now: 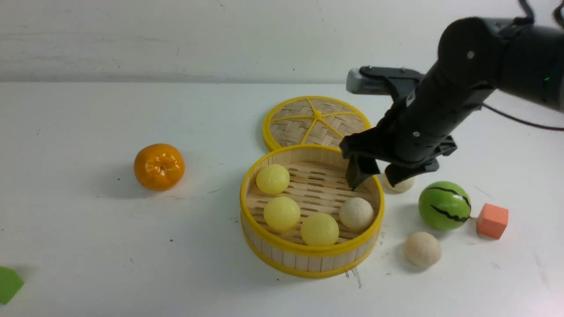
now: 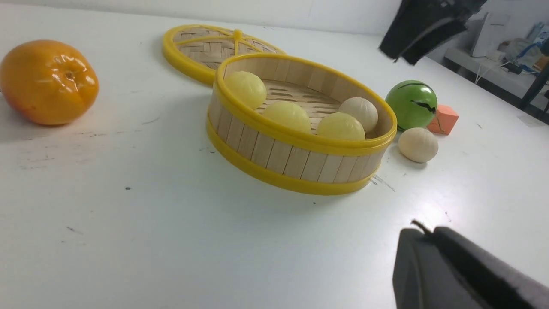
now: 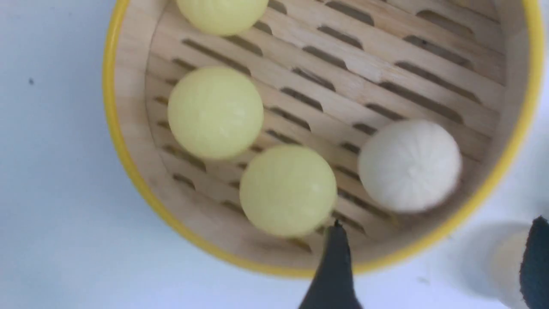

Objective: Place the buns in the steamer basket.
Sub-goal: Use the right arm to grab a steamed stuffed bun

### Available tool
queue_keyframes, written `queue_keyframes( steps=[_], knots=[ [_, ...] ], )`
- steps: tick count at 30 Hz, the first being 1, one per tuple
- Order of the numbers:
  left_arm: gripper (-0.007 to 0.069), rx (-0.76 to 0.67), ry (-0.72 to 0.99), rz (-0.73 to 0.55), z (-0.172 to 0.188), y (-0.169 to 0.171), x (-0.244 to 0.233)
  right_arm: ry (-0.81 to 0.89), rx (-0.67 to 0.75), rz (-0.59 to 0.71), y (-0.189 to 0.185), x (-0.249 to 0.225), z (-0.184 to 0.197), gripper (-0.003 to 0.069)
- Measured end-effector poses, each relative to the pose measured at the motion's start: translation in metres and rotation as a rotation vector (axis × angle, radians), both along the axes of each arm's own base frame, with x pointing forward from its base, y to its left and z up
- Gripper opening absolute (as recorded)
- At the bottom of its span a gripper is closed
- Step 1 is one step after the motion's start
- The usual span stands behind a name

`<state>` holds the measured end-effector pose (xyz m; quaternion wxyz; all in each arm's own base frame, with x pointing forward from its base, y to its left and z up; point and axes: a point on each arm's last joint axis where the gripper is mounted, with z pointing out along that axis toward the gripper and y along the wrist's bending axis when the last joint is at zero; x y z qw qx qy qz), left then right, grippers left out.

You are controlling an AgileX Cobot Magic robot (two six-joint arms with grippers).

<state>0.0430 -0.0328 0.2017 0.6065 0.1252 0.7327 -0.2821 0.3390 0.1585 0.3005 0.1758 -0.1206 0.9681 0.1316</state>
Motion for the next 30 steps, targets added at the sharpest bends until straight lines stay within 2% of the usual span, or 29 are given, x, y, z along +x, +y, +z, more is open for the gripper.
queue_keyframes(
  steps=[2, 5, 8, 10, 17, 24, 30],
  knots=[
    [0.0022, 0.000, 0.000, 0.000, 0.000, 0.000, 0.000, 0.009, -0.064, 0.001, -0.011, -0.015, 0.004, 0.0483],
    [0.0026, 0.000, 0.000, 0.000, 0.000, 0.000, 0.000, 0.053, -0.172, -0.051, -0.031, -0.038, -0.018, 0.0381],
    [0.0029, 0.000, 0.000, 0.000, 0.000, 0.000, 0.000, 0.083, -0.182, -0.117, -0.041, -0.043, -0.048, 0.0276],
    [0.0032, 0.000, 0.000, 0.000, 0.000, 0.000, 0.000, 0.080, -0.164, -0.154, -0.046, -0.038, -0.058, 0.0247],
    [0.0038, 0.000, 0.000, 0.000, 0.000, 0.000, 0.000, 0.103, -0.090, -0.268, -0.067, -0.012, -0.086, 0.0259],
    [0.0040, 0.000, 0.000, 0.000, 0.000, 0.000, 0.000, 0.113, -0.031, -0.241, -0.062, -0.007, -0.093, 0.0263],
    [0.0047, 0.000, 0.000, 0.000, 0.000, 0.000, 0.000, 0.093, -0.039, -0.234, -0.063, -0.006, -0.094, 0.0263]
  ],
)
